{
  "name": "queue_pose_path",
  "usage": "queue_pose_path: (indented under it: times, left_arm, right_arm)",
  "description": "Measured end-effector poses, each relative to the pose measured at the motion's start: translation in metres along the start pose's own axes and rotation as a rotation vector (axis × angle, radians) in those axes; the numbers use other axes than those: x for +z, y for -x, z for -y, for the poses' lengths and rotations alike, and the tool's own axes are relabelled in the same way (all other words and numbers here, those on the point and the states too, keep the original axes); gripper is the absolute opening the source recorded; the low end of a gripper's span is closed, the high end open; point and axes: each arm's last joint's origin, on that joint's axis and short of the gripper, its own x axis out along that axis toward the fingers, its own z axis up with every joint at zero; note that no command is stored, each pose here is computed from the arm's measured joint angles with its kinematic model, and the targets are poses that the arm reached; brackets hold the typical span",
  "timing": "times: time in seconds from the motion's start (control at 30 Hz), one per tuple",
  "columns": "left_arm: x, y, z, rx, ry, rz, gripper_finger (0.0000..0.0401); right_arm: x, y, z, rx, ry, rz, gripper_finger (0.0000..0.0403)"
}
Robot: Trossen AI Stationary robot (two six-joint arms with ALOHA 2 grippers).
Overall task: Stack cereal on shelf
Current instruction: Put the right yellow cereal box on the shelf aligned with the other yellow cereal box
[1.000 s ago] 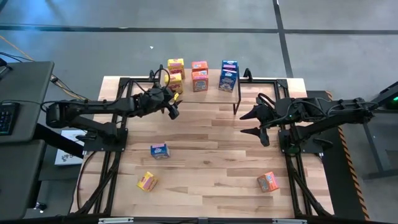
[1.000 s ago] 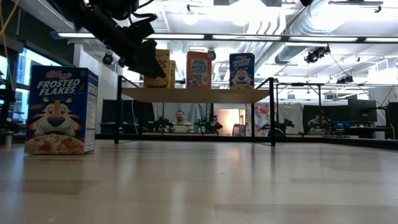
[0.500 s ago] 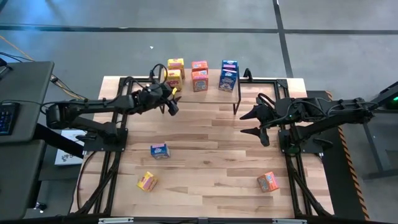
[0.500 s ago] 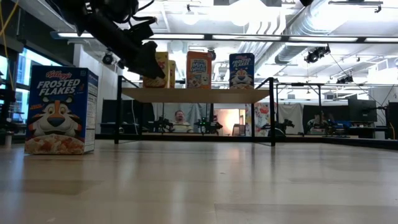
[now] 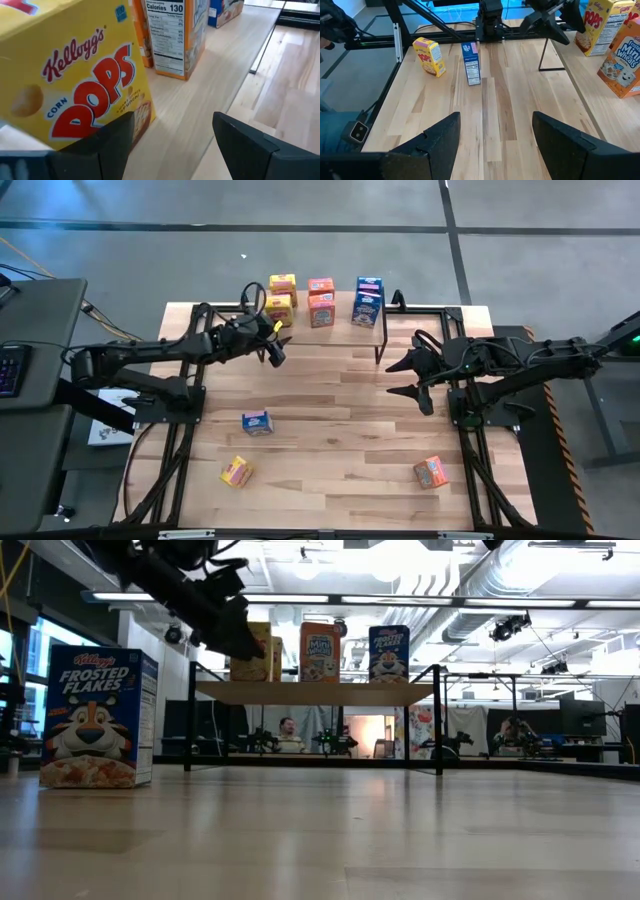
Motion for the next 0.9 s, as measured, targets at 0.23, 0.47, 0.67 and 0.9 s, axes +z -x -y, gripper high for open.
queue_pose_path:
  times: [0.23, 0.47, 0.67, 0.9]
  left_arm:
    - [0.0, 0.029, -0.002, 0.063, 0.017, -0.068, 0.0262]
    - [-0.001, 0.038, -0.006, 0.185, 0.033, -0.08, 0.0262]
    - [0.002, 0.034, -0.012, 0.232, 0.037, -0.048, 0.0262]
    - [-0.001, 0.023, -0.017, 0.242, 0.045, -0.079, 0.0262]
  right_arm:
    - [-0.001, 0.0, 0.0, -0.001, 0.001, -0.01, 0.0241]
    - [-0.001, 0.0, 0.0, -0.001, 0.001, -0.011, 0.0241]
    - [-0.001, 0.0, 0.0, -0.001, -0.015, -0.011, 0.0241]
    - [-0.001, 0.0, 0.0, -0.002, -0.008, -0.011, 0.0241]
